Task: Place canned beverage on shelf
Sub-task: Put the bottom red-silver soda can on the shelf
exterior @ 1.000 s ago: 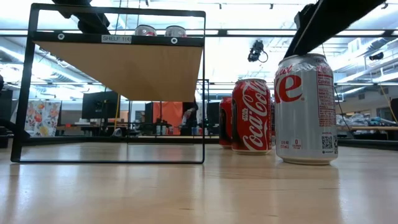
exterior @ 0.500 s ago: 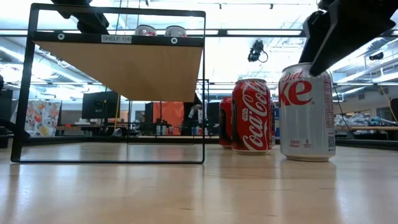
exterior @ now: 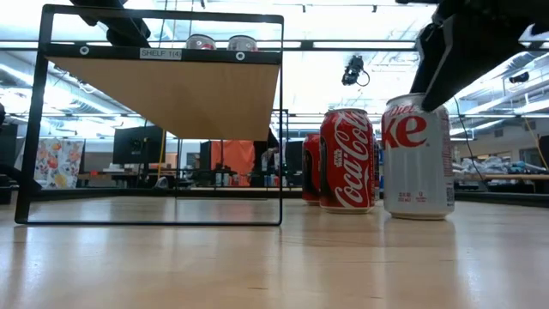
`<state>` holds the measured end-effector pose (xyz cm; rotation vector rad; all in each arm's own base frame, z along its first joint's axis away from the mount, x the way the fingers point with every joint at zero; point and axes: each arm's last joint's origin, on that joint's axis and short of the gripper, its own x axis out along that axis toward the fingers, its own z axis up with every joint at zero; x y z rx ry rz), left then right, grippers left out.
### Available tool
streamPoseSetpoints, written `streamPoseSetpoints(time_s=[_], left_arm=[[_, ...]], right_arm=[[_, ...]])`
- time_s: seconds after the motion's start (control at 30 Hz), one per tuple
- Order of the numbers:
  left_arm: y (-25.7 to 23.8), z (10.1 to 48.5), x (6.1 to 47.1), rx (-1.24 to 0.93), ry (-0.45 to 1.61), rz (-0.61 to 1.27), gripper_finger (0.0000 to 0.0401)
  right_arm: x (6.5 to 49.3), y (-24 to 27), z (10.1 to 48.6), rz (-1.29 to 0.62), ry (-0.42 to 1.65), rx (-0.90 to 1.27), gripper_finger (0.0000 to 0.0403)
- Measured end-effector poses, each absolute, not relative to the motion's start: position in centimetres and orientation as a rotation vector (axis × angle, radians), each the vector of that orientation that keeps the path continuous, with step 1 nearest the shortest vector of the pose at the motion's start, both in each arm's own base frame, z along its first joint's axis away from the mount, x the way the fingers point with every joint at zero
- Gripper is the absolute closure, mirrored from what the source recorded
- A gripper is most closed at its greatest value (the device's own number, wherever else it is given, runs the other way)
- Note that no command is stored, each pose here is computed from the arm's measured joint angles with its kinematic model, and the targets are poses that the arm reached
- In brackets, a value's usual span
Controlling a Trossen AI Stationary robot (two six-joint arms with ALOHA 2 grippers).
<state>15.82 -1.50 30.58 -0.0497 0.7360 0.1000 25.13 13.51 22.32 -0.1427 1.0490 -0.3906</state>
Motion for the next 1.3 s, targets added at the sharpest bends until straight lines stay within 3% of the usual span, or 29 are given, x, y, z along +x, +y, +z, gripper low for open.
streamPoseSetpoints(time_s=[0.33, 0.63, 0.83, 1.0, 1.3], left_arm=[[-1.5, 30.6, 15.8, -0.049, 0.738, 0.100, 0.0079], [-1.5, 30.6, 15.8, -0.051, 0.738, 0.100, 0.0079], [-1.5, 30.5, 15.7, -0.051, 0.751, 0.102, 0.0079], [-1.5, 30.5, 15.7, -0.052, 0.752, 0.102, 0.0079], [-1.5, 30.5, 15.7, -0.055, 0.752, 0.103, 0.0079]], right_arm=[[23.7, 12.4, 22.1, -0.450, 1.214, -0.208, 0.0084], [25.8, 13.7, 22.3, -0.255, 1.079, -0.174, 0.0097], [25.4, 13.9, 22.6, -0.258, 1.070, -0.189, 0.0111], [25.7, 14.4, 25.1, -0.267, 0.998, -0.202, 0.0112], [26.1, 13.8, 25.3, -0.362, 0.977, -0.059, 0.0112]])
